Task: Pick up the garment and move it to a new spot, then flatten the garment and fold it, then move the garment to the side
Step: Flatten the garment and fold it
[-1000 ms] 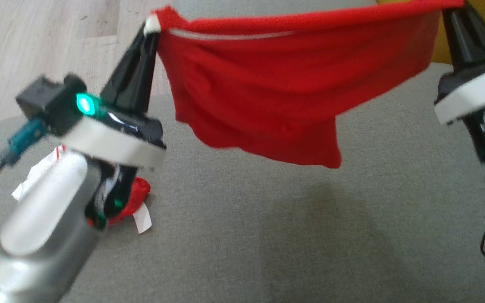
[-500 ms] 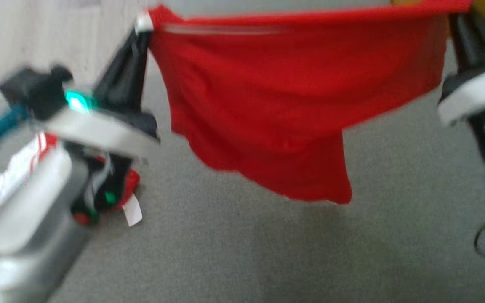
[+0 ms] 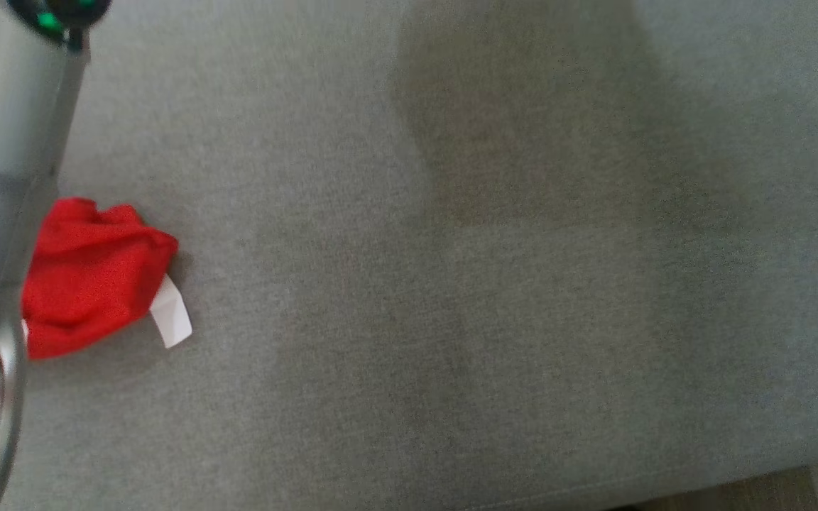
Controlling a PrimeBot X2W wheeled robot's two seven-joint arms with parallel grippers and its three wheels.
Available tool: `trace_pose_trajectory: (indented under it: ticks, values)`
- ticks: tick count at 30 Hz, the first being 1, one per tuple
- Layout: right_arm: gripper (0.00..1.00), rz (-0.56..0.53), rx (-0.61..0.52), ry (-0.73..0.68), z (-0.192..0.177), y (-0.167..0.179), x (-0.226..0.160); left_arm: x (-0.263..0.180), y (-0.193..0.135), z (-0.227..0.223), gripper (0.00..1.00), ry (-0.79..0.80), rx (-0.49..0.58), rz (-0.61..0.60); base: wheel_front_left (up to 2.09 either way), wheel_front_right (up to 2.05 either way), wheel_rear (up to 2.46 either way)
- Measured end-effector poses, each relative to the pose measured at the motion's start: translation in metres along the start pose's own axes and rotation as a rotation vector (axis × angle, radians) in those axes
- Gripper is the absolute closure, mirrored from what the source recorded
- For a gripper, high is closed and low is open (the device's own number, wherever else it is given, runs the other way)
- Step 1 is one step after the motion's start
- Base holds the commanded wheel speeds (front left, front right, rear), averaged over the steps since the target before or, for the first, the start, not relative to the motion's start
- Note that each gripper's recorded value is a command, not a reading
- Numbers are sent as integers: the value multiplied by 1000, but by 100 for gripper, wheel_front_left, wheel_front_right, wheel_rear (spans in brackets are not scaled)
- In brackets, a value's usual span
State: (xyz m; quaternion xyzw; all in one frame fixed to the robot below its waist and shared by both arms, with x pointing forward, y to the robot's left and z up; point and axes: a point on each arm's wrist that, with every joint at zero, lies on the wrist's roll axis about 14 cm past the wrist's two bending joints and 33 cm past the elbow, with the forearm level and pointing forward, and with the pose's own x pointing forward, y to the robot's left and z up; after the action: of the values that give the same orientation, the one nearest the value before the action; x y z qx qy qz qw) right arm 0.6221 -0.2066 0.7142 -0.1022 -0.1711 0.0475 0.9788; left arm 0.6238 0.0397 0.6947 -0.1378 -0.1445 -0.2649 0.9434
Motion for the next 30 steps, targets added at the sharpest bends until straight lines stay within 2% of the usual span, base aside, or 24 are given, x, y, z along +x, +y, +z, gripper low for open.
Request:
trace_pose_trajectory:
  ticks: [3,7,13,14,20,26,30]
  values:
    - [100,-14,30,53,-42,3,6,7,10,-29,100,9,-47,12,0,0,0]
    - [100,-6,62,196,-108,16,-3,-1,17,-78,100,85,-98,34,0,0,0]
    - [100,46,88,447,-192,45,-51,-45,17,-143,100,245,-143,68,0,0,0]
    - [100,46,88,447,-192,45,-51,-45,17,-143,100,245,-143,68,0,0,0]
    - [100,101,62,680,-233,54,-110,-96,-8,-180,100,372,-202,56,0,0,0]
    - [100,129,57,805,-233,44,-149,-137,-38,-184,100,442,-230,5,0,0,0]
    - [100,164,58,873,-226,40,-178,-164,-52,-183,100,485,-209,-29,0,0,0]
